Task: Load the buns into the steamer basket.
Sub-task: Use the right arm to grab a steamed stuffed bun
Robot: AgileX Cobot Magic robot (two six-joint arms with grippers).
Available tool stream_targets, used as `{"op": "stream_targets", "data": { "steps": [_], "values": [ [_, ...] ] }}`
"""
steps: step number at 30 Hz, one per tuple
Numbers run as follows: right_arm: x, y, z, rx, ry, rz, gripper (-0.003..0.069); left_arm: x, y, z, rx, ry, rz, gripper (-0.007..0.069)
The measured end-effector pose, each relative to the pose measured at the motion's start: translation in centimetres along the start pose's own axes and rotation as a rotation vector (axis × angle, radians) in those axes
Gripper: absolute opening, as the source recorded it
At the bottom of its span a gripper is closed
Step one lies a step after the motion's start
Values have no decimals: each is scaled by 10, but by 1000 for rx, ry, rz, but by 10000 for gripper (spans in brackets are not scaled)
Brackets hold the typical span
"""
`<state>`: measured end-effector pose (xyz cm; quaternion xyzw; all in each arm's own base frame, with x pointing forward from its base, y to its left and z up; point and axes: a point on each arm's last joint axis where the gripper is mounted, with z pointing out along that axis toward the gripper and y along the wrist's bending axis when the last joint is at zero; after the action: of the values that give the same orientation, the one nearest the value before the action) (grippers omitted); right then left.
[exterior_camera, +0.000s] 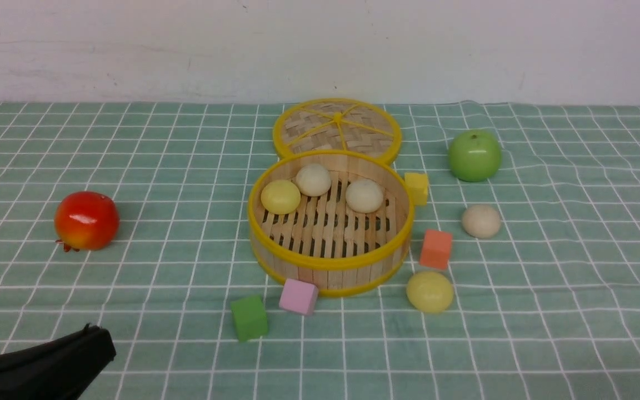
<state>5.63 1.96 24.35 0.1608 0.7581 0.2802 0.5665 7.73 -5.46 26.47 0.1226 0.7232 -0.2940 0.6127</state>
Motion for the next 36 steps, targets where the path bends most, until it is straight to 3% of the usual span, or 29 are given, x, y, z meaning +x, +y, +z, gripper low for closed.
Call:
{"op": "stream_targets", "data": {
  "steps": [1,2,5,9,14,21,27,36],
  "values": [
    [0,1,2,52,18,-4,139,0,0,0,0,0,0,-14],
    [-13,16,5,29,152,-106,105,0,0,0,0,0,0,-14],
    [-37,35,24,95,446,-274,50,0,0,0,0,0,0,-14],
    [-56,41,69,177,716,-355,12,0,0,0,0,0,0,-14],
    [-59,33,135,243,890,-359,6,0,0,0,0,0,0,-14],
    [-44,54,200,191,955,-492,6,0,0,0,0,0,0,-13],
    [-20,81,269,149,990,-577,85,0,0,0,0,0,0,-10],
    [6,76,326,153,999,-586,277,0,0,0,0,0,0,-10]
  ]
}}
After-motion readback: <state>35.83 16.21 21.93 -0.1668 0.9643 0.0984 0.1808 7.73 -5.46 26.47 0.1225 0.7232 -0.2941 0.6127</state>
